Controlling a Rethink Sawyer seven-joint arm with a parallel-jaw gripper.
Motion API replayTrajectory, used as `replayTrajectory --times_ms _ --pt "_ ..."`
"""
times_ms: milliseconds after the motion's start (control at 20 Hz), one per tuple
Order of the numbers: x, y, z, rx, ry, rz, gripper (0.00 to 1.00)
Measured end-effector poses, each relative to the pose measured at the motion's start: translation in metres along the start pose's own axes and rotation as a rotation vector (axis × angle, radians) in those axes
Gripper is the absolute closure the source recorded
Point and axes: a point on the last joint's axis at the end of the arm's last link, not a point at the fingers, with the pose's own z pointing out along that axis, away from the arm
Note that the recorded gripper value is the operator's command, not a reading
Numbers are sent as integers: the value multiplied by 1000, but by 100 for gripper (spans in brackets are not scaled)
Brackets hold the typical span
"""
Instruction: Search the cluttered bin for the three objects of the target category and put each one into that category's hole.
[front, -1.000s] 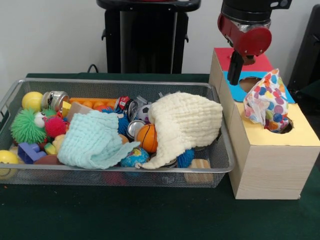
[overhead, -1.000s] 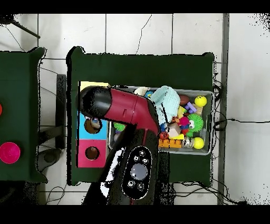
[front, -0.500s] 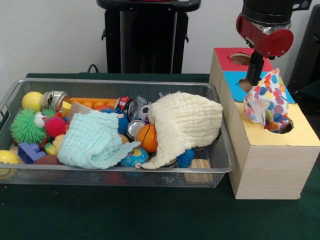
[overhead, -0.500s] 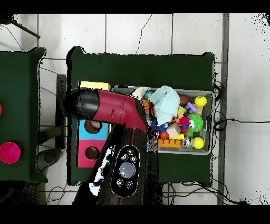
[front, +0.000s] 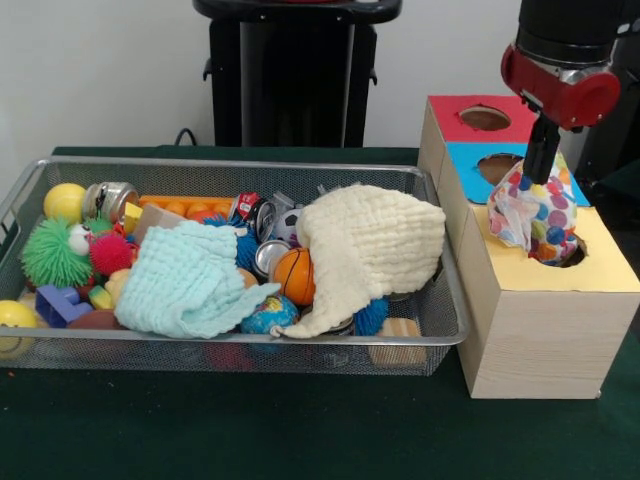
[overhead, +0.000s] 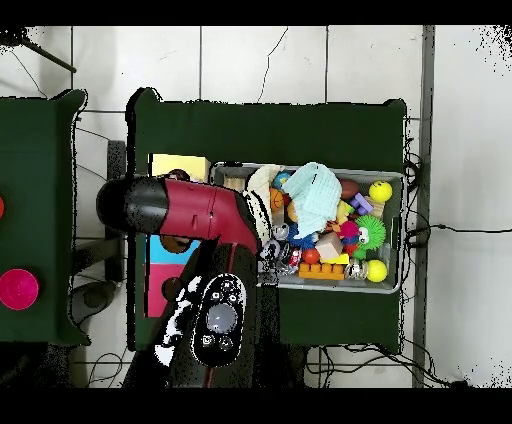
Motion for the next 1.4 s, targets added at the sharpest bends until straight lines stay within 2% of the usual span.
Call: replayTrajectory --times_ms 300,650,800,1100,1400 --pt "7 -1 17 -48 -14 -6 100" --pt "15 -8 47 -71 -15 -9 100" --pt "16 -8 53 -78 -14 -8 100" --pt "17 -5 53 -106 -17 -8 100" --pt "18 -5 53 -107 -17 -10 100"
